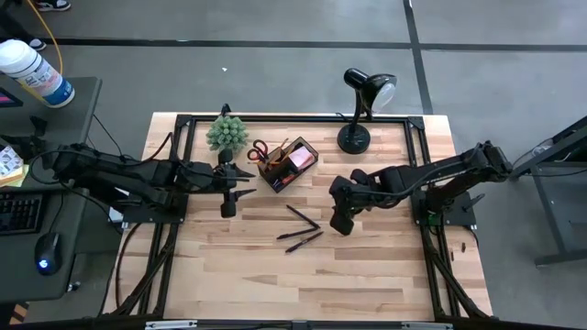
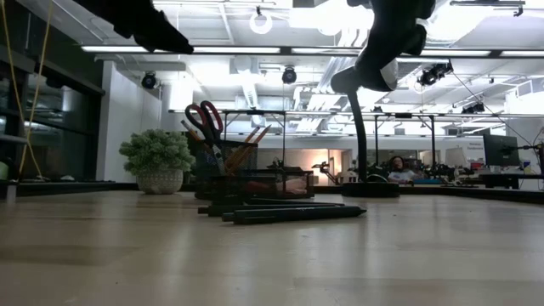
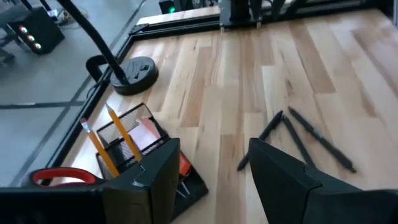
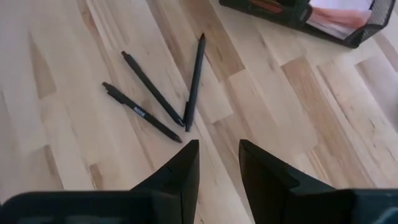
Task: Pick and place office supplies into organizer
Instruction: Put the bottom black pen into the black desk organizer
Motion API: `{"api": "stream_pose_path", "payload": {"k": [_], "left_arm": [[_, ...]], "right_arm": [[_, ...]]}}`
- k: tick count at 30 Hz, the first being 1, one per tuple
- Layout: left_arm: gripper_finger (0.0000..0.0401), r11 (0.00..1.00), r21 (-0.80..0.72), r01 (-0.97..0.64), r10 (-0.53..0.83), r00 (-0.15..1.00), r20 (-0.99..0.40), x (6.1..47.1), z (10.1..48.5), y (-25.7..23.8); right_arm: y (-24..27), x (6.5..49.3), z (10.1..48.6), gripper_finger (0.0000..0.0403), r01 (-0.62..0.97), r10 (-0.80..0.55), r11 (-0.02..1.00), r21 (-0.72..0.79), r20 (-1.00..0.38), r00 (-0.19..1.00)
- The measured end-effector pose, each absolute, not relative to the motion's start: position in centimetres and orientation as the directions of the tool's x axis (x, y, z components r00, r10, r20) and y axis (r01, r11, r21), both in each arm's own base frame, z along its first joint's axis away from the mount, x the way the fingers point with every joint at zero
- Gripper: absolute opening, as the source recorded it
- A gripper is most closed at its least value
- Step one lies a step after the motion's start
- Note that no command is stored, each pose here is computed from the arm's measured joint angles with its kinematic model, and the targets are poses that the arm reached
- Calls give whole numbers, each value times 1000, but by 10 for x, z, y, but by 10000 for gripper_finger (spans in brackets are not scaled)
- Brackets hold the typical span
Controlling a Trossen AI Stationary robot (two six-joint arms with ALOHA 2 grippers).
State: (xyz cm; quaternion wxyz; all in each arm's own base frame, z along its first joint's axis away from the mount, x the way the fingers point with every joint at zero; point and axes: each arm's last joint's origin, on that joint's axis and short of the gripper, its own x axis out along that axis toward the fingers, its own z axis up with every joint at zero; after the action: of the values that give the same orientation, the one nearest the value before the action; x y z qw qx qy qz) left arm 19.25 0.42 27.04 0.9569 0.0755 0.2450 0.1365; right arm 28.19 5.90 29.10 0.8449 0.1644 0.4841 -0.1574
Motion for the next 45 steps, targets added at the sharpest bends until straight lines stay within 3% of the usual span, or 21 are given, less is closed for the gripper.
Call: {"api": "stream_pose_path", "payload": {"k": [7, 16, 22, 35, 45], "left_arm": [[179, 931, 271, -246, 347, 828, -441, 192, 270, 6], [179, 894, 345, -285, 420, 801, -426, 191, 271, 8], [179, 888, 377, -264, 420, 802, -426, 191, 271, 8], [179, 920, 299, -252, 362, 840, -404, 194, 274, 6], [179, 959, 57, -279, 277, 867, -415, 195, 274, 4]], "right_arm": [[58, 277, 289, 96, 421, -111, 903, 90, -896, 430], [56, 271, 286, 51, 427, -154, 904, 19, -917, 369], [56, 273, 287, 22, 322, -146, 947, -12, -908, 393], [60, 295, 299, 20, 233, -94, 970, 66, -783, 615], [63, 297, 301, 14, 255, -93, 962, 95, -767, 635]]}}
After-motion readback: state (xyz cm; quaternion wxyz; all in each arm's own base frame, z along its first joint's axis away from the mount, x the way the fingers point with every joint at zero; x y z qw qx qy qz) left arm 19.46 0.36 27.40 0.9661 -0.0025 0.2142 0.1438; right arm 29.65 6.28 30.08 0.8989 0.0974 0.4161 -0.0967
